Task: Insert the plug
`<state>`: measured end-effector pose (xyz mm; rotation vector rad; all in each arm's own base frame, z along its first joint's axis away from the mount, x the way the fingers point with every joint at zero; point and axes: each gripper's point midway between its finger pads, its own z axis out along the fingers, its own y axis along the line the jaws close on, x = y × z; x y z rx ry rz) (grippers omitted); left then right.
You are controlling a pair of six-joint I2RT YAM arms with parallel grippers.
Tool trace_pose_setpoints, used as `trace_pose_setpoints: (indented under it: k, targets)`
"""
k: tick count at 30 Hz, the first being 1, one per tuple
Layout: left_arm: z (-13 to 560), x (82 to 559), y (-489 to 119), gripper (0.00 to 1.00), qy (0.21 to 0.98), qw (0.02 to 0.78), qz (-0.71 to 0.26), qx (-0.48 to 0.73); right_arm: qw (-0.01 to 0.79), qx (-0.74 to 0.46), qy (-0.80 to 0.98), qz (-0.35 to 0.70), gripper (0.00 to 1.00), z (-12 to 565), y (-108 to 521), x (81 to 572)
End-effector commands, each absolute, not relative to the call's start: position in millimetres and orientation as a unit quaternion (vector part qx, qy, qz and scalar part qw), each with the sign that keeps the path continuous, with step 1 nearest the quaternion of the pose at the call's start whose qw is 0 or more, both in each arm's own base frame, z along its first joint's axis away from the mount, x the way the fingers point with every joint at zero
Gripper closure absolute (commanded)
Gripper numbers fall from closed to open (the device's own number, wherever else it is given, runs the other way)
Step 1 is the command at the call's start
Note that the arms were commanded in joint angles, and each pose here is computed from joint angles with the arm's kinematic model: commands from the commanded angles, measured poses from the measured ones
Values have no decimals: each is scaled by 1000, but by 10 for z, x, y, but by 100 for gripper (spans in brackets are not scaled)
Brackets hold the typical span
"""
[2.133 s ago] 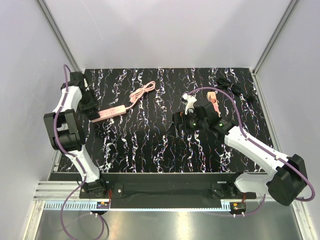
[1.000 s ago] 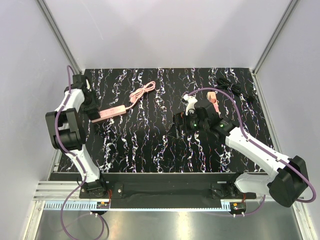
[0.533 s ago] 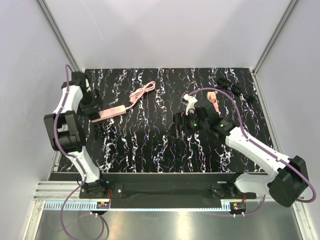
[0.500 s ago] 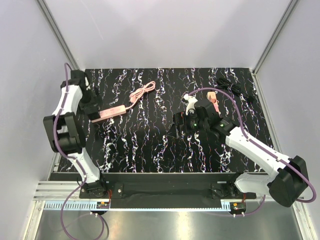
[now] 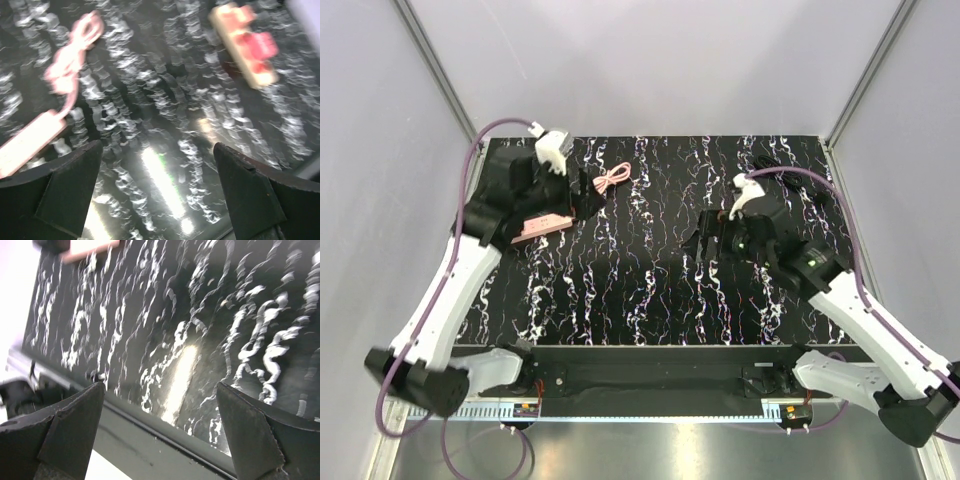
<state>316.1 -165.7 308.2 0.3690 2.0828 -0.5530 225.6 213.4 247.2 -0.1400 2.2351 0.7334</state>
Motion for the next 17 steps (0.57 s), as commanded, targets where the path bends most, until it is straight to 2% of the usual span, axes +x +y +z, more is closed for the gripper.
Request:
trace_pose_setpoints:
  k: [1,5,11,17]
  targets:
    - [3437,2837,-2029,1,760,495,-364,210,434,-3,870,234,0,2879,1829,2372]
    - [3483,2483,-2224,1,698,502,-448,246,446,4,857,259,0,3103,1852,2345]
    - [3397,2387,-2207,1,681,526,-438,261,477,21,833,279,0,3280,1849,2392]
    - [3231,2448,-2177,1,701,518,-429,239,507,48,814,280,0,3320,1773,2449]
